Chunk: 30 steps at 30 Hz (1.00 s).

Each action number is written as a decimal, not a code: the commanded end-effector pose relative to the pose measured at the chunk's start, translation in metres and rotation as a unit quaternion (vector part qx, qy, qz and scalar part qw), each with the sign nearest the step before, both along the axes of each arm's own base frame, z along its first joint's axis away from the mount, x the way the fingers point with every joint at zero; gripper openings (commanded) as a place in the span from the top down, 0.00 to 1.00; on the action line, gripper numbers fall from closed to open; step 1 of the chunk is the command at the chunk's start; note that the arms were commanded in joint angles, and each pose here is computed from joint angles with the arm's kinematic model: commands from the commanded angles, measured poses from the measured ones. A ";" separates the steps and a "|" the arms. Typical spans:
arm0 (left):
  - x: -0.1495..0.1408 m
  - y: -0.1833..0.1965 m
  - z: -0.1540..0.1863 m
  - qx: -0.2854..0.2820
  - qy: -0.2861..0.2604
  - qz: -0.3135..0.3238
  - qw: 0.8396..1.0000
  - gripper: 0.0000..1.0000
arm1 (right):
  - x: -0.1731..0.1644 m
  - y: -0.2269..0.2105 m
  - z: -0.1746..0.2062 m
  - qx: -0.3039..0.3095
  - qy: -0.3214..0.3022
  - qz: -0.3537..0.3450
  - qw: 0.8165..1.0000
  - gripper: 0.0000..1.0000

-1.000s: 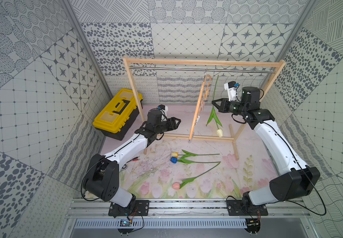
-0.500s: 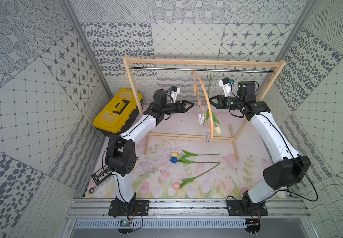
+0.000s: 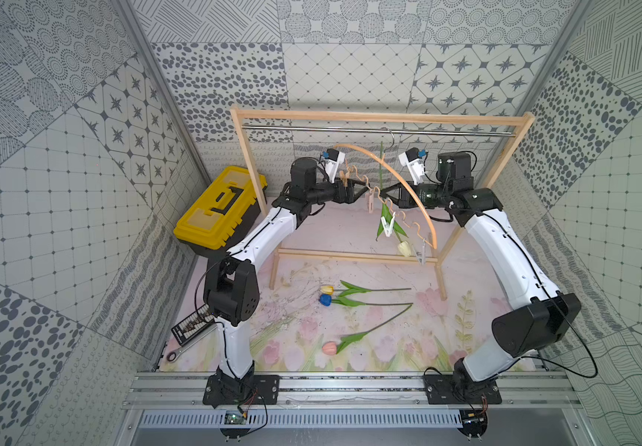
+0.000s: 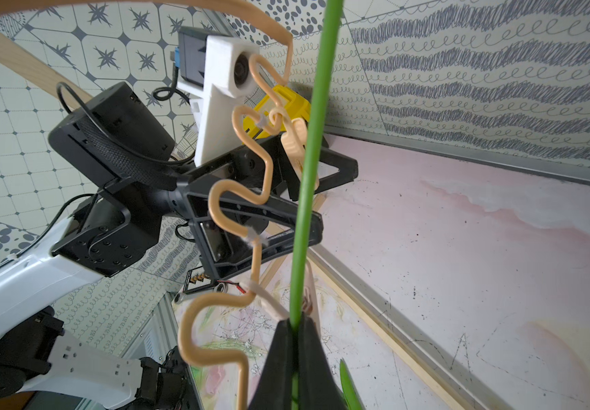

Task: Dry the flowers on a clothes hanger
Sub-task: Open the clamp at the hanger.

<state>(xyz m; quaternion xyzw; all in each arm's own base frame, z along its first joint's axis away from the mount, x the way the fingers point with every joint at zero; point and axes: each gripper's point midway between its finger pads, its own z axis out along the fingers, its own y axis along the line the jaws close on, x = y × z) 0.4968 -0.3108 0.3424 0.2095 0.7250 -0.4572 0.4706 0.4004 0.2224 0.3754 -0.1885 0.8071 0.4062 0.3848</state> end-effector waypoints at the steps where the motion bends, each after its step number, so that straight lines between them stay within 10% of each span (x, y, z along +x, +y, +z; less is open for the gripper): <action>1: -0.002 0.005 0.004 0.050 -0.061 0.004 0.997 0.13 | -0.003 0.003 0.014 0.002 -0.026 0.011 1.000 1.00; 30: -0.014 0.037 0.015 0.090 -0.087 0.013 0.992 0.31 | -0.011 0.008 0.012 -0.002 -0.025 0.023 0.999 1.00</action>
